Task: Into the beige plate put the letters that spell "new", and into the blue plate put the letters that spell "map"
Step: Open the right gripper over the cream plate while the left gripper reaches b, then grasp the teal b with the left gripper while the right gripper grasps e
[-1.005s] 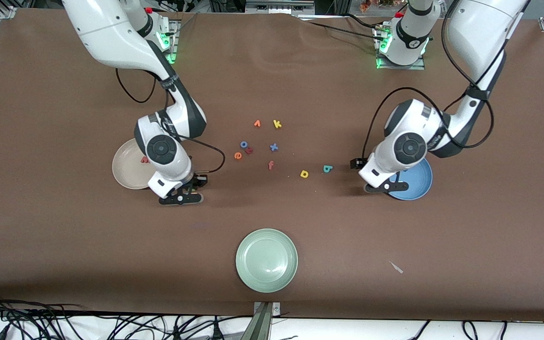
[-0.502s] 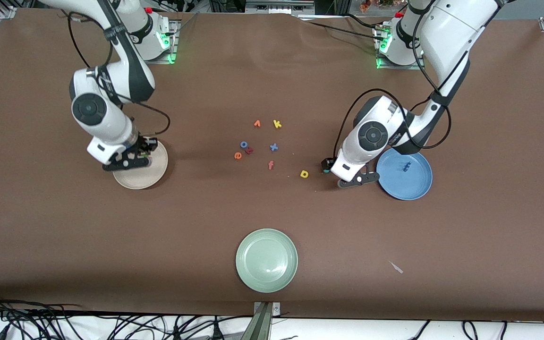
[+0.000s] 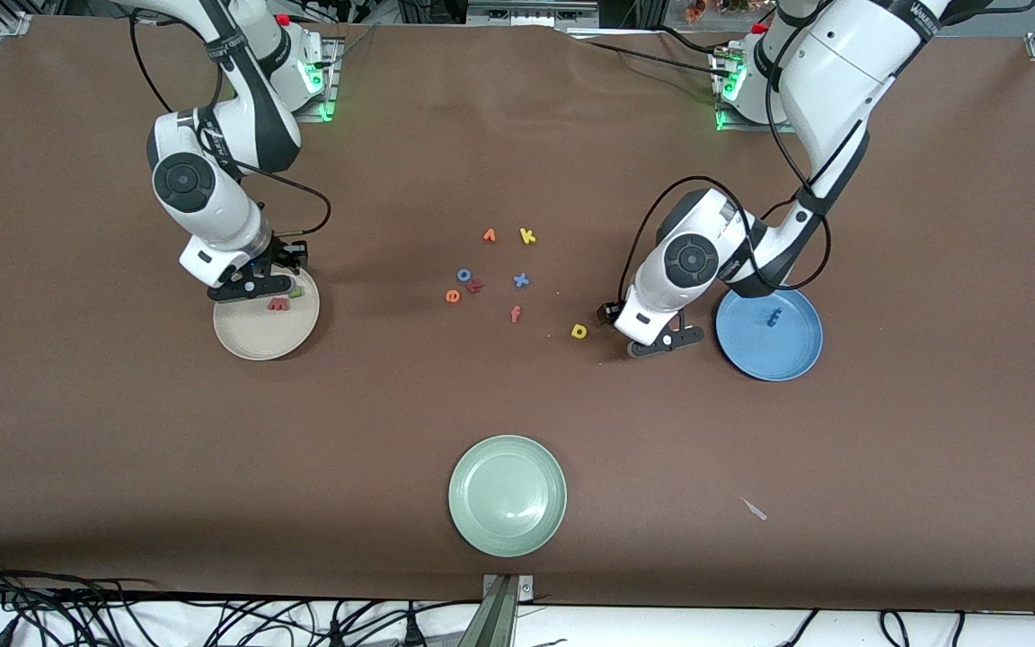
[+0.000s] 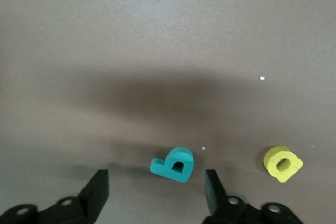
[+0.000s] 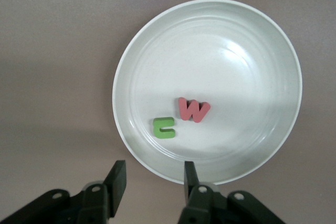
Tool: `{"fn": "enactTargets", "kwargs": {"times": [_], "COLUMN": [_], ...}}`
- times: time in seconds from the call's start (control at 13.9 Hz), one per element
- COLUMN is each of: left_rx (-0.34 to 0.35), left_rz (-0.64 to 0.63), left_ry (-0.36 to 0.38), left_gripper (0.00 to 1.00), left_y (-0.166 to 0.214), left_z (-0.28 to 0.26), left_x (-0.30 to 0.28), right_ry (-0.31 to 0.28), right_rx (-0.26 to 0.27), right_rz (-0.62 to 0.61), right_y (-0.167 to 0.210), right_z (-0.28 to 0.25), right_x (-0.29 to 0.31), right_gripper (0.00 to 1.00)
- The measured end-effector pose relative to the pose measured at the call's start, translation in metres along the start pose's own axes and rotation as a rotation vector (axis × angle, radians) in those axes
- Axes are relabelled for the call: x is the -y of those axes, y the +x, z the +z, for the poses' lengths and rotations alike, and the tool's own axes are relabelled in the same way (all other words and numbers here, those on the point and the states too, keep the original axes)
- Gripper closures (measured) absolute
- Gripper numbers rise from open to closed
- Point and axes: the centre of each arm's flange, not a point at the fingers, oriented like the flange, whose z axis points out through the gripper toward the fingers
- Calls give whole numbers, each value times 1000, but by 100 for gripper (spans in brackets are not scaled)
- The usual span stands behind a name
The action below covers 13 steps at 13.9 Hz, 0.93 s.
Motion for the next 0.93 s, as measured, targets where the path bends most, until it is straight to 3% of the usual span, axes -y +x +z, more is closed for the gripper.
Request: {"fn": "enactTargets", "kwargs": {"times": [0.14, 0.5, 0.93], "left_rx": [-13, -26, -39], "left_rz": [10, 6, 10], "left_ry": [8, 25, 31], "left_gripper": [26, 32, 42], "left_y": [-2, -1, 0], "left_z": [0, 7, 9], "left_x": [-4, -8, -12], "right_ry": [4, 59, 126], "right_rx": [-10, -30, -40], "right_rz": [57, 255, 390], "right_y": [1, 16, 41], "right_z": [-1, 7, 32], "right_x": [18, 149, 269], "right_gripper": [47, 47, 47]}}
